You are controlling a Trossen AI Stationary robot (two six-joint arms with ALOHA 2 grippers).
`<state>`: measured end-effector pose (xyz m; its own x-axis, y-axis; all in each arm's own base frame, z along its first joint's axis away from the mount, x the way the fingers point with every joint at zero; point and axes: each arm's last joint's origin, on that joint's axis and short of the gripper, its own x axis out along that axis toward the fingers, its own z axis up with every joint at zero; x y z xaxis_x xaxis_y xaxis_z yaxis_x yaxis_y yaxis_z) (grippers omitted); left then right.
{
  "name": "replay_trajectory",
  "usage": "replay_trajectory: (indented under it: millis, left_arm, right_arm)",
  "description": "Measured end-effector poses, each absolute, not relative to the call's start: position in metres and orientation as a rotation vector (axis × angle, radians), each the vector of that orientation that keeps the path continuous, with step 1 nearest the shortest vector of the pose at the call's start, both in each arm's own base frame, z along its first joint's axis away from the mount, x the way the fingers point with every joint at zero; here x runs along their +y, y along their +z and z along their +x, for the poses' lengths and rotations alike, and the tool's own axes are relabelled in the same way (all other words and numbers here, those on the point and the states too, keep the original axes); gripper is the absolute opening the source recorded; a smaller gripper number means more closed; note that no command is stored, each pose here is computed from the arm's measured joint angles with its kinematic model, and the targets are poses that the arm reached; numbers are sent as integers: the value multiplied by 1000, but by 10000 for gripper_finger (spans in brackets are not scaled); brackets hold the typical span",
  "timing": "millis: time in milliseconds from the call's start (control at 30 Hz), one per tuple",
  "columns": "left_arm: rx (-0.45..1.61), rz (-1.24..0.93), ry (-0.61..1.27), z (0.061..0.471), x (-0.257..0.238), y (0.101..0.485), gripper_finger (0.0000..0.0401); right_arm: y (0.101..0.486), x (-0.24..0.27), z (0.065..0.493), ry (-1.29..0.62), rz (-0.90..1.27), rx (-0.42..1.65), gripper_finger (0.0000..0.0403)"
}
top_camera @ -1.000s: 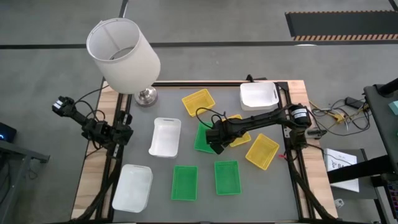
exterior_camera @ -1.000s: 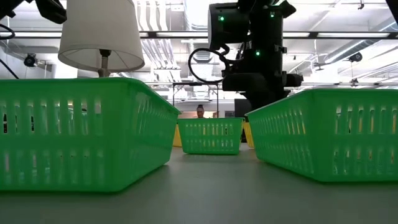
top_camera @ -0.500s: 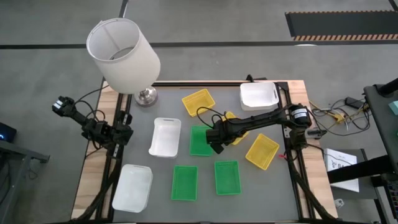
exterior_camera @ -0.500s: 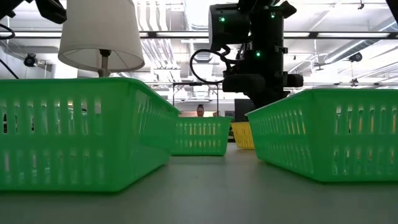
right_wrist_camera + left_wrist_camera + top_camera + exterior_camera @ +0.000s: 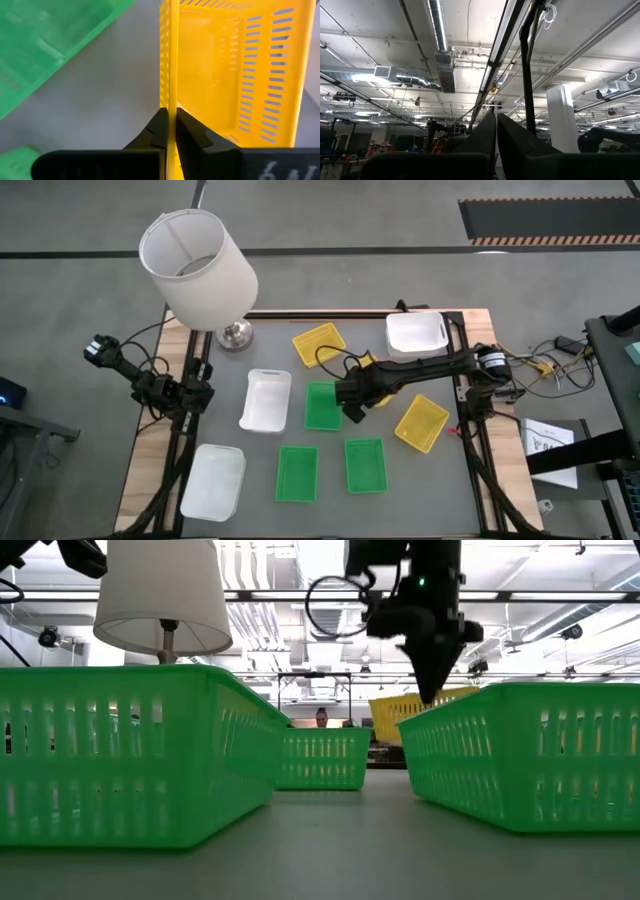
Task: Stack baskets by color
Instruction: Stack the middle yellow bin on the left yellow bin
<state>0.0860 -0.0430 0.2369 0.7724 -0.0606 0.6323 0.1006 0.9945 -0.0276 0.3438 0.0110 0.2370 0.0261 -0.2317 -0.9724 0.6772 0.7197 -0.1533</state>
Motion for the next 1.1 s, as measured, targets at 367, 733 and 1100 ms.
replay_trajectory:
  millis: [367, 733, 1100]
  left_arm:
    - [-684, -61, -88, 86, -43, 237, 1]
    - [-685, -62, -88, 86, -43, 237, 1]
    - [-684, -61, -87, 86, -43, 237, 1]
  right_arm:
    - [282, 10, 323, -437, 124, 1348, 13]
    - [295, 0, 325, -52, -537, 1319, 11]
    - [297, -82, 346, 118, -583, 1066, 11]
